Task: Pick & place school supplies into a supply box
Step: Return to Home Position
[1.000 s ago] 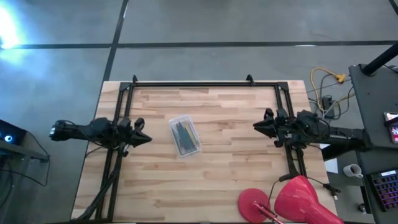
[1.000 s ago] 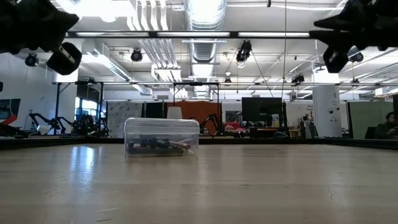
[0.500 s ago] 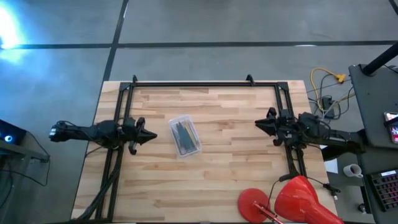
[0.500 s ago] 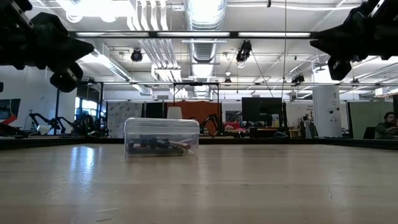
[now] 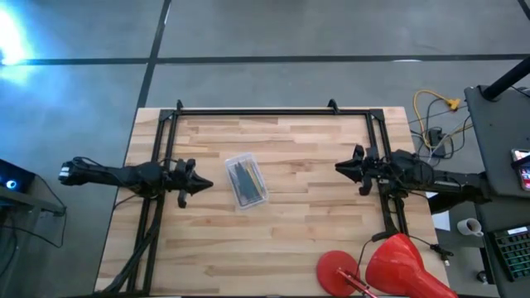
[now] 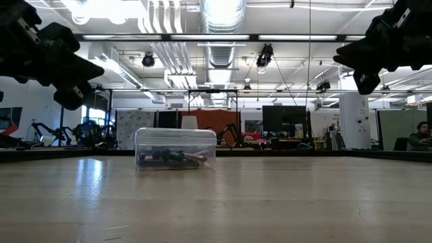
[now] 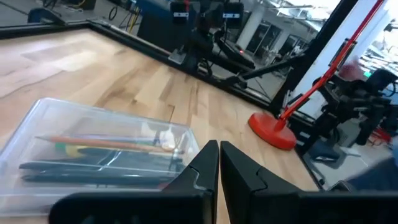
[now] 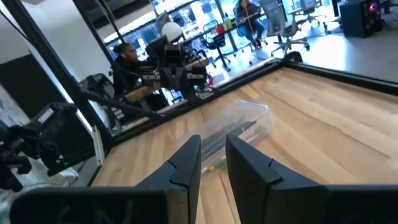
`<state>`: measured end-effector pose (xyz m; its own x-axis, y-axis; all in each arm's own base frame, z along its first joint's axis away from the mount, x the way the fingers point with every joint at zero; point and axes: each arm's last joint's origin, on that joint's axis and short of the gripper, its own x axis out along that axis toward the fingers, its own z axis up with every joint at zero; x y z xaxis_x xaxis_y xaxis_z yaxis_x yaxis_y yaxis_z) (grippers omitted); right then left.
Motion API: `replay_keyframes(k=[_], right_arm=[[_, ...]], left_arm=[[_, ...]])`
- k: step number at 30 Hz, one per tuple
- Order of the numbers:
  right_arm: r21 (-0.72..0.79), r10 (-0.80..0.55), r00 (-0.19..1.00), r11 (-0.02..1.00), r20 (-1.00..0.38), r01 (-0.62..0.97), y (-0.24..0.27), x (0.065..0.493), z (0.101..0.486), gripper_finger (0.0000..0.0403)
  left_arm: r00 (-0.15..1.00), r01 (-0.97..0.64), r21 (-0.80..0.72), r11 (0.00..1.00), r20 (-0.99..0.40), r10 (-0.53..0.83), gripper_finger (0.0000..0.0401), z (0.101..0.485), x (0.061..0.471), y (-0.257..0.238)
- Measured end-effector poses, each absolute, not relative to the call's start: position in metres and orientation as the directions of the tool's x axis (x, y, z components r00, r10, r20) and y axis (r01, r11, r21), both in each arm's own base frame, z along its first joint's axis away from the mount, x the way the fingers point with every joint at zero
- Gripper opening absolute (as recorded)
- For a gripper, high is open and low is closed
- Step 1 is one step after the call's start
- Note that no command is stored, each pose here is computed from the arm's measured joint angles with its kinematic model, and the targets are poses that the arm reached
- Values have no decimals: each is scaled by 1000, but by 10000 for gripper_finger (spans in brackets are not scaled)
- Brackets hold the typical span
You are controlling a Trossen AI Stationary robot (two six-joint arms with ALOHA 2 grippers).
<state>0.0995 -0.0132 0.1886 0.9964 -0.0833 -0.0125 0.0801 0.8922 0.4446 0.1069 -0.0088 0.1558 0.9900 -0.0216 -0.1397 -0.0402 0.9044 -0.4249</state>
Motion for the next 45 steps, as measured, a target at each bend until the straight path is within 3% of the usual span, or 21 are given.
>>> replay_keyframes(k=[25, 45], right_arm=[[446, -83, 996, 891, -24, 85, -13, 100, 188, 68], [445, -83, 996, 891, -23, 85, -13, 100, 188, 68]], left_arm=[[932, -133, -383, 914, -361, -16, 0, 134, 116, -10], [912, -153, -370, 916, -410, -13, 0, 129, 118, -10]])
